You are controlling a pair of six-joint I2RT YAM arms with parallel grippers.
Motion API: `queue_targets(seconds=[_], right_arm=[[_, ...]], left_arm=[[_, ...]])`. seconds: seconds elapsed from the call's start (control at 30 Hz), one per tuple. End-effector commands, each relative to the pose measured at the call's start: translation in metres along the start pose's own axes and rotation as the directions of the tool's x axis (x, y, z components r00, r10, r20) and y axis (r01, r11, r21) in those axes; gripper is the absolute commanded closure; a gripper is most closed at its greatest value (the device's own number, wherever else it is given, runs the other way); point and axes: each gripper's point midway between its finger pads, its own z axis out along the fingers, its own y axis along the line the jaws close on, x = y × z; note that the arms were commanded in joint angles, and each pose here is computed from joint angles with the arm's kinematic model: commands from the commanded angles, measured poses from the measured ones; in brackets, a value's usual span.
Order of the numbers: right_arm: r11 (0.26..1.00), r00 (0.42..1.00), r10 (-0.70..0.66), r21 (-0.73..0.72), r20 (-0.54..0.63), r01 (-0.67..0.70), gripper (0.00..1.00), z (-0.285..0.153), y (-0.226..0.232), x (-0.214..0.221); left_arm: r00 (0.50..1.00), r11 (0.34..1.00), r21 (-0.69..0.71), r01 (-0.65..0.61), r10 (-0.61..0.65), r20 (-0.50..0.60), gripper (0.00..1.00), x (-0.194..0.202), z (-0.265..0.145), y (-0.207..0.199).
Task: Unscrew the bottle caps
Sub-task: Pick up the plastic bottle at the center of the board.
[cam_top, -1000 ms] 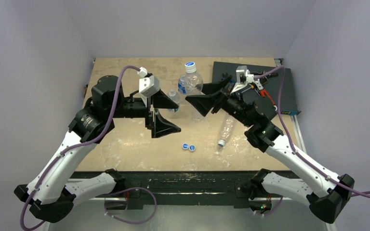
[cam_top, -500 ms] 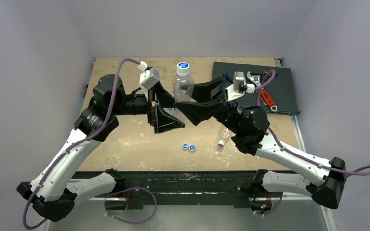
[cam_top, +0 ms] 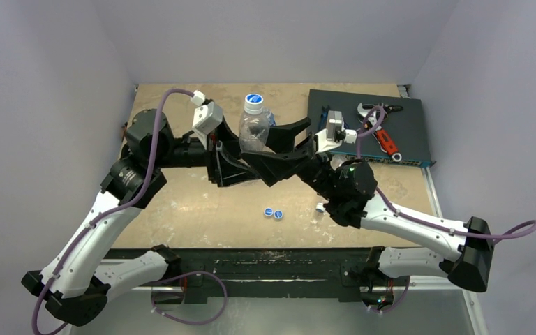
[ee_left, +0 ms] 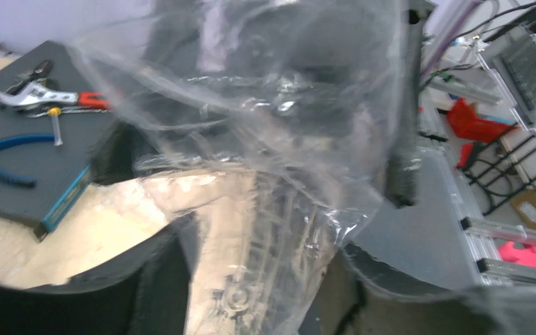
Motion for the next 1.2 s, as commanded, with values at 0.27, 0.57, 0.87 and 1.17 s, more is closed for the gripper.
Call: queue_targets(seconds=[0.27,0.57,0.87,1.17], right_arm=[[0.989,0.988,-0.114,0.079,-0.100,0.122,0.14,0.003,0.003,-0.024],[0.937,0.886,-0.328,0.011,-0.328,0.350,0.01,0.011,0.016,-0.045],[0.933,0.823,-0.308,0.019,-0.477,0.360,0.12,0.018,0.003,-0.026],[0.933,0.810,-0.283,0.049,-0.513,0.357,0.37,0.022,-0.006,-0.018]], left_arm=[[0.991,0.991,-0.004,-0.135,0.134,-0.020,0.62,0.003,-0.010,-0.006],[0.964,0.973,0.004,-0.233,0.231,-0.128,0.58,0.030,-0.018,0.001],[0.956,0.966,0.000,-0.259,0.256,-0.147,0.58,0.034,-0.020,0.004],[0.952,0.962,-0.022,-0.273,0.267,-0.147,0.58,0.032,-0.021,0.007]])
